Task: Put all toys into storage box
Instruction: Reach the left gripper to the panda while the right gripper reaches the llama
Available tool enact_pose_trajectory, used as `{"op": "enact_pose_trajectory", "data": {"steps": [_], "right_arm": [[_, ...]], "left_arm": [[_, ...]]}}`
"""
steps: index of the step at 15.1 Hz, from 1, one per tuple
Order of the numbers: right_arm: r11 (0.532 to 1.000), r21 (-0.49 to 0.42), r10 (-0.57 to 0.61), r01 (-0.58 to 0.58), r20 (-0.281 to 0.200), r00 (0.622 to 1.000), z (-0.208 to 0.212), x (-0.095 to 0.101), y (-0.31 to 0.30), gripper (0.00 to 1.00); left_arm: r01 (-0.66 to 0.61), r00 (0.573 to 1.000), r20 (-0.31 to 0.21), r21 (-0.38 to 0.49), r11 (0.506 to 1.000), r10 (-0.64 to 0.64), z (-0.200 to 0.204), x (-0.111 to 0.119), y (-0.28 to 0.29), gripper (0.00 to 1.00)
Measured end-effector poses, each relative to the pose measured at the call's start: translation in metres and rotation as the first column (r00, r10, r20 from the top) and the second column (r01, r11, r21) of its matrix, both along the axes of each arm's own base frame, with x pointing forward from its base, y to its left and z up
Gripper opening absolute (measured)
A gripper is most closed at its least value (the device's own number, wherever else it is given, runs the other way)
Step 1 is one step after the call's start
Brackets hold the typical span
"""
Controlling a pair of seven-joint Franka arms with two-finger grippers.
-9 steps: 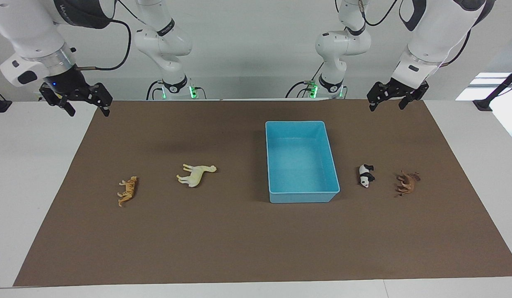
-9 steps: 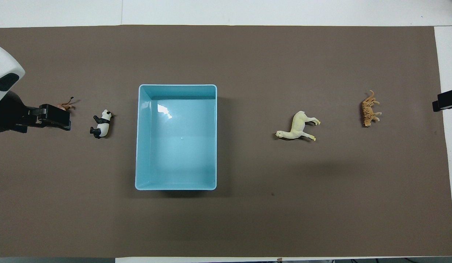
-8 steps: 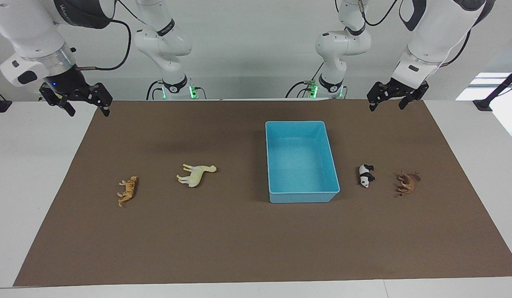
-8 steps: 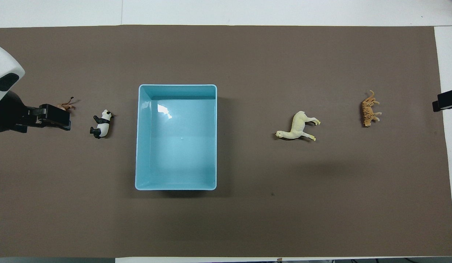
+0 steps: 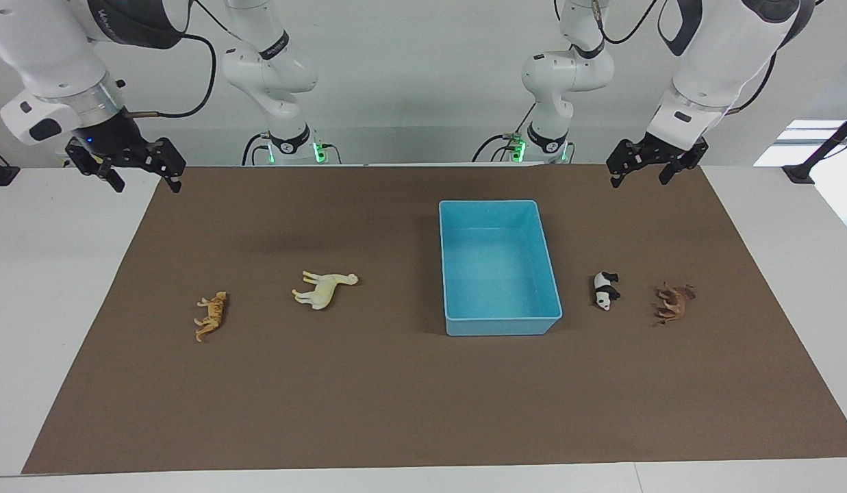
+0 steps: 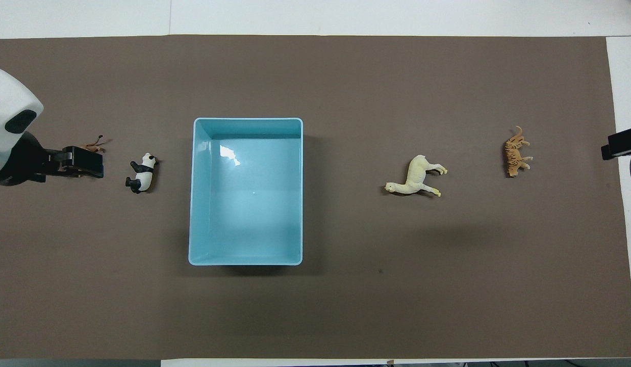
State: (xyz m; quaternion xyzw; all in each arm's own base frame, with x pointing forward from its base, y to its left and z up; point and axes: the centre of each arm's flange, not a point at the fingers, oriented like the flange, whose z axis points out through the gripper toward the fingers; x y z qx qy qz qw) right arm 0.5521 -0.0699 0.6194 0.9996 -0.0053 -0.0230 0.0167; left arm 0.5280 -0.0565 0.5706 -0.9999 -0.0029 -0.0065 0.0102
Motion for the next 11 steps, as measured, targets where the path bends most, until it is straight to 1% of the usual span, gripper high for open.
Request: {"op": "enact_pose_trajectory", "data": {"steps": [1, 2, 4, 5, 8, 11], "right_arm": [[1.0, 0.0, -0.002, 0.002, -0.004, 1.0, -0.003, 0.0, 0.003, 1.0], [1.0, -0.002, -0.021, 0.021, 0.002, 1.0, -0.008, 0.0, 0.011, 1.0], [0.996, -0.005, -0.087, 0.088, 0.049, 0.995, -0.022, 0.003, 0.048, 1.0], [0.993, -0.003, -0.115, 0.116, 0.064, 0.991, -0.033, 0.002, 0.076, 1.0], [0.98, -0.008, -0.197, 0.198, 0.048, 0.979, -0.067, -0.008, 0.144, 1.0], [0.971, -0.004, -0.24, 0.241, 0.057, 0.969, -0.101, -0.013, 0.175, 1.0]], "left_arm": [[-0.007, 1.0, 0.027, 0.001, 1.0, 0.007, -0.019, -0.005, 0.006, 1.0], [-0.017, 0.999, 0.051, 0.001, 1.0, 0.017, -0.036, -0.009, 0.012, 1.0], [-0.016, 0.996, 0.087, 0.002, 1.0, 0.015, -0.064, -0.012, 0.026, 1.0], [0.0, 0.995, 0.098, 0.002, 1.0, -0.001, -0.076, -0.01, 0.03, 1.0], [0.024, 0.992, 0.121, -0.006, 1.0, -0.023, -0.119, 0.009, 0.035, 1.0], [0.032, 0.991, 0.128, -0.02, 0.999, -0.029, -0.165, 0.029, 0.033, 1.0]]}}
